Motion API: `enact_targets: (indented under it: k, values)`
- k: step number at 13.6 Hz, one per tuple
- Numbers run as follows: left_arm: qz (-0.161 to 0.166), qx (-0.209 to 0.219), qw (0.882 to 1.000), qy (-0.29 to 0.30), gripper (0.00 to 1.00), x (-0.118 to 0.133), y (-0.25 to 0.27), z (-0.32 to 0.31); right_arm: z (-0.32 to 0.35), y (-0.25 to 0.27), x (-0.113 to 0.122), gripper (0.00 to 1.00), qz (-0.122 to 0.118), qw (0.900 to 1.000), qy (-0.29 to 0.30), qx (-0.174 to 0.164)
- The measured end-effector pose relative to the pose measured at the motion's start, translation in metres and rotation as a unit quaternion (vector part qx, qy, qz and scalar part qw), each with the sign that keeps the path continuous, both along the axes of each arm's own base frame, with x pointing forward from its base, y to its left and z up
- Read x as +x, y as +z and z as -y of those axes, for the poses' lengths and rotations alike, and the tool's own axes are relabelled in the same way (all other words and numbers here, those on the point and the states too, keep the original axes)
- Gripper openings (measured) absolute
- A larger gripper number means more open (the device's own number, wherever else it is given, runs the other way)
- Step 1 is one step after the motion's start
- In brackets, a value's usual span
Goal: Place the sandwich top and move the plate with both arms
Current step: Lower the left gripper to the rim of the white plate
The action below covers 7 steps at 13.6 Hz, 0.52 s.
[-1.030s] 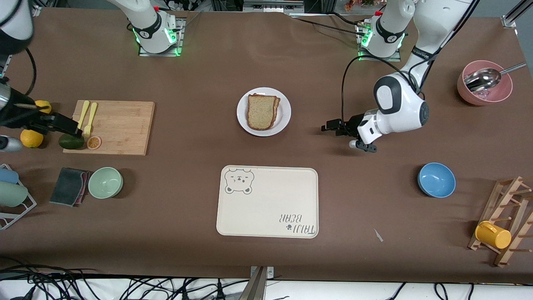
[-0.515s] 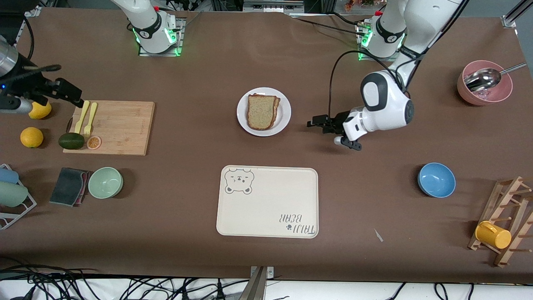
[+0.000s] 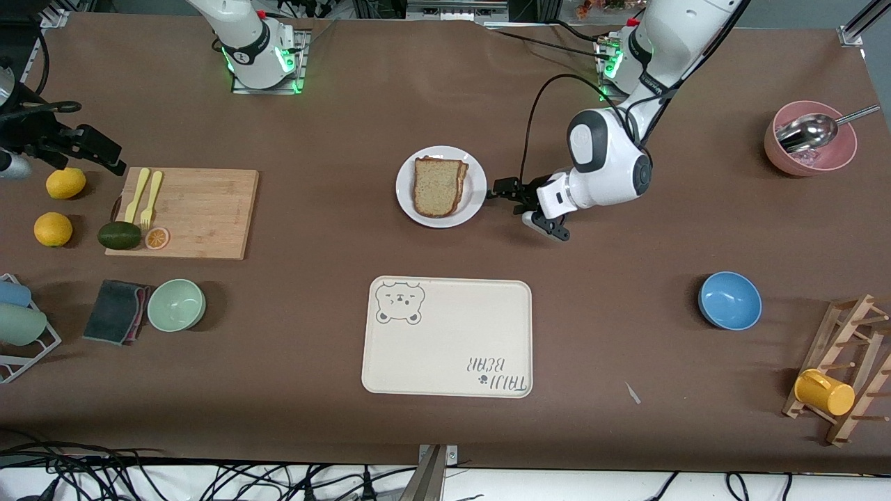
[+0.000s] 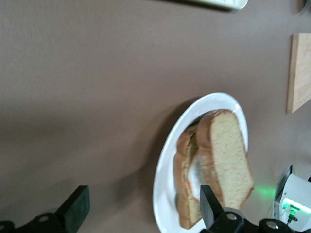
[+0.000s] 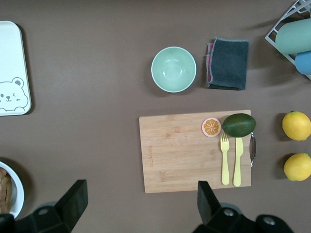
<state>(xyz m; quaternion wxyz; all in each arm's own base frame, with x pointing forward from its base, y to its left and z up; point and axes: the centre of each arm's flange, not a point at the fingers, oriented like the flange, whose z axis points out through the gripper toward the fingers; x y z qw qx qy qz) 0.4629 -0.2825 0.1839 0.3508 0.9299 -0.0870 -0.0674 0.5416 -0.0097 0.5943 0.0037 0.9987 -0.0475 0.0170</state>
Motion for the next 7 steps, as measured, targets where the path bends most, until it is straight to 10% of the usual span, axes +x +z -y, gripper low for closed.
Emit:
enact_targets:
  k: [7]
  values:
    - [-0.007,-0.046,0.999,0.016,0.98,-0.004,-0.023,0.012,-0.001,0.002,0.018,1.0,0.007,1.0,0.001,0.001]
